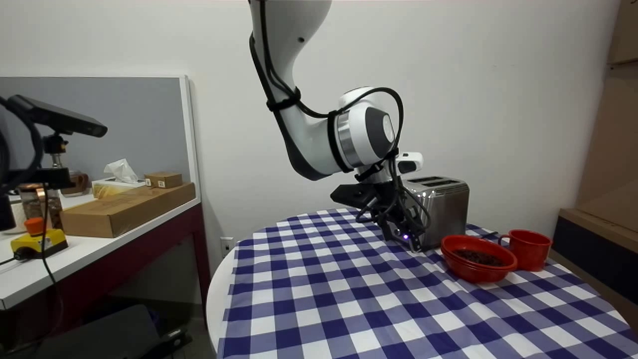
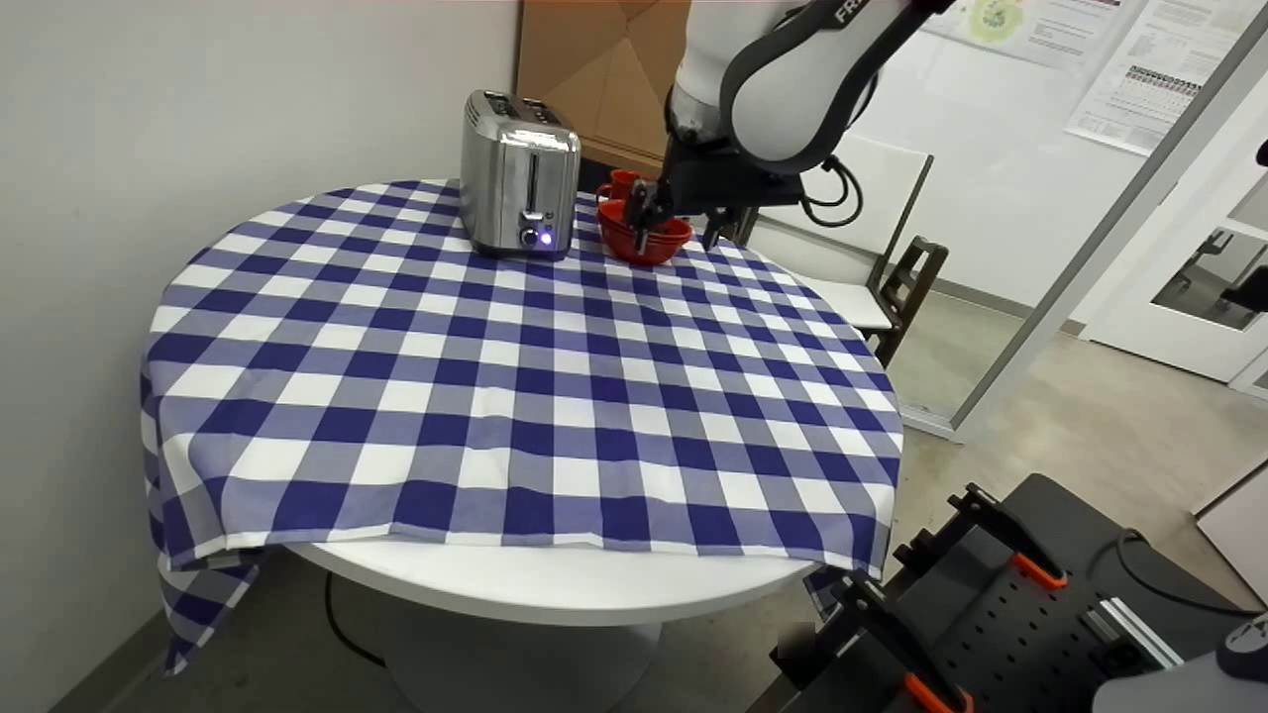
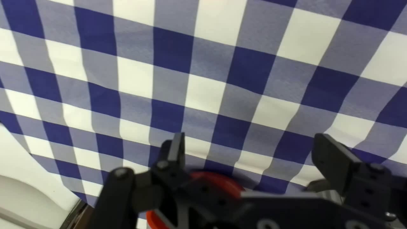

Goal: Release the lever on the toaster upwards

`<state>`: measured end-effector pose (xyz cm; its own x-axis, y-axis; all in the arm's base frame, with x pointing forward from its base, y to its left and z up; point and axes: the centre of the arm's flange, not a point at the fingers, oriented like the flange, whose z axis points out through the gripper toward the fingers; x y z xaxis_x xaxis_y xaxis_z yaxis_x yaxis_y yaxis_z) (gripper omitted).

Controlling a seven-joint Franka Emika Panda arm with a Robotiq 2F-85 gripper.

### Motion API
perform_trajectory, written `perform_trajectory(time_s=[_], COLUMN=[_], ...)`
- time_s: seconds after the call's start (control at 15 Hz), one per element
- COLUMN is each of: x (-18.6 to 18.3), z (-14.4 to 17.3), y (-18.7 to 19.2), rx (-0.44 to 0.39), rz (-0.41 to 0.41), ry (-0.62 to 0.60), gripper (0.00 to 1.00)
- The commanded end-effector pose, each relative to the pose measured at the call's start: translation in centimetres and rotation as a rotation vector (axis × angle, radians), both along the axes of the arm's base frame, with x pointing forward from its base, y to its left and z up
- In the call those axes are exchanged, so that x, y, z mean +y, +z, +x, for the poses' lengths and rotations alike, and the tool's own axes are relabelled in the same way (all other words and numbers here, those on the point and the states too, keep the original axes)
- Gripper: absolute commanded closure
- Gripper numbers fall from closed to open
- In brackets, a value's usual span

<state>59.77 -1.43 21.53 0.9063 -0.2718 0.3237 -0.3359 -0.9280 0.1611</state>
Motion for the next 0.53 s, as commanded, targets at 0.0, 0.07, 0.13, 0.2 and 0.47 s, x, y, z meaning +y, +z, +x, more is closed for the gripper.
perform_trajectory(time_s=[0.0, 0.07, 0.13, 0.2, 0.47], x=[2.0, 2.5, 2.9, 3.3, 4.3], z=[3.1, 3.6, 4.1, 4.5, 6.0], y=[-2.5, -2.9, -3.3, -3.6, -4.9], rx=[-0.063, -0.075, -0.093, -0.105, -0.152], rz=[-0.009, -0.015, -0.021, -0.024, -0.049], ry=[-0.012, -0.011, -0.011, -0.013, -0.021], gripper=[0.0, 0.0, 0.0, 0.0, 0.0])
